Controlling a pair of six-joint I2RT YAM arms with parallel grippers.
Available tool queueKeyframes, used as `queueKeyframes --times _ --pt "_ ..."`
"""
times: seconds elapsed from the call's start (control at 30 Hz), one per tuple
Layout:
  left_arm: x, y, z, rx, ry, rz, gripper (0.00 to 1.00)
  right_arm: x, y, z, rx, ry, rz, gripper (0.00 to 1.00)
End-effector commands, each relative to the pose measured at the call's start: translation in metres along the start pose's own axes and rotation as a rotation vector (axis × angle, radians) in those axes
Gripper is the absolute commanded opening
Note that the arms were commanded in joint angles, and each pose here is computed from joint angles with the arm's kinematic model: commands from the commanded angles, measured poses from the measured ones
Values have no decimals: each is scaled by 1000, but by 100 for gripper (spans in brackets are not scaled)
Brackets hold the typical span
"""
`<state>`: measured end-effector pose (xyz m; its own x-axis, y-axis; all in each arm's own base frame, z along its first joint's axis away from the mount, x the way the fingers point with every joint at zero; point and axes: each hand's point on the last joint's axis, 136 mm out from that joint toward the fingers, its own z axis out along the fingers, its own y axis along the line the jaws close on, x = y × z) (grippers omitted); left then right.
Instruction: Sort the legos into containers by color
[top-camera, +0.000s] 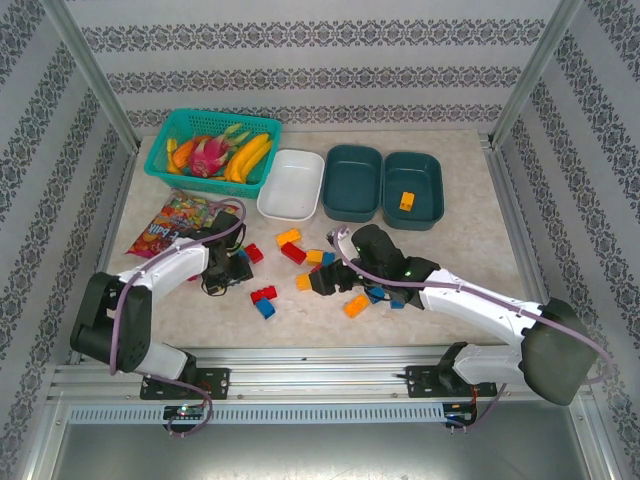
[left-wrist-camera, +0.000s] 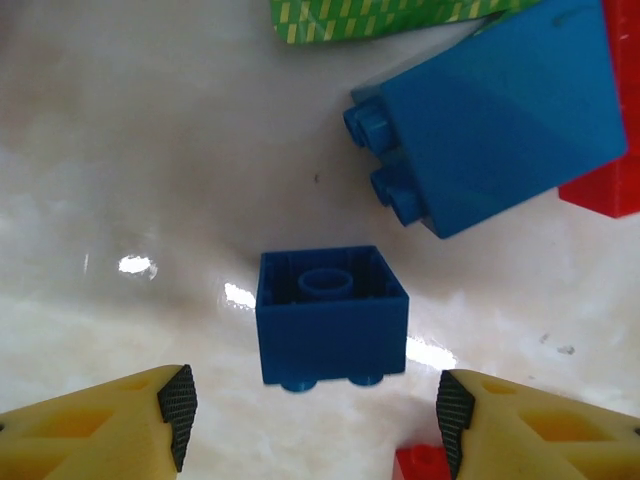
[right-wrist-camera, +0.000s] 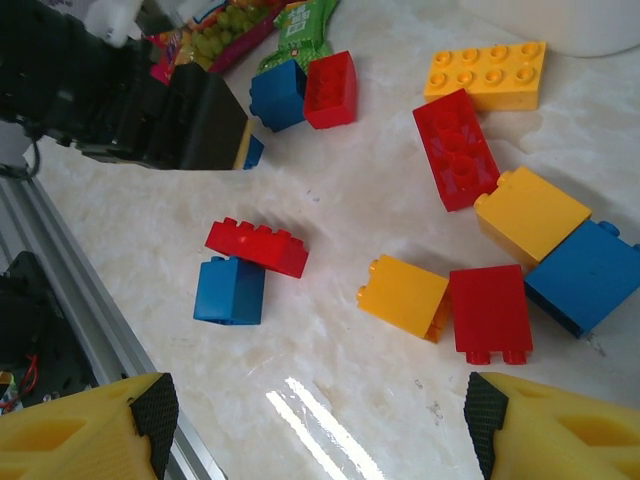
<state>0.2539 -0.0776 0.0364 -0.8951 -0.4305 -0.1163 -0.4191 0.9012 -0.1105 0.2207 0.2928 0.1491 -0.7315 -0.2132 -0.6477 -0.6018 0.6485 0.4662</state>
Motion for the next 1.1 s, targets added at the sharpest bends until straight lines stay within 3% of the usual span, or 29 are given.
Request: queueKeyframes --times 0.0,0.77,1.07 --pt "-10 3 7 -7 -36 12 65 -12 12 -2 -36 -25 -5 78" --pt "-20 1 15 -39 -47 70 36 -11 5 -3 -15 -21 33 78" --pt "-12 12 -38 -32 -84 52 31 -36 7 -21 19 -114 17 78"
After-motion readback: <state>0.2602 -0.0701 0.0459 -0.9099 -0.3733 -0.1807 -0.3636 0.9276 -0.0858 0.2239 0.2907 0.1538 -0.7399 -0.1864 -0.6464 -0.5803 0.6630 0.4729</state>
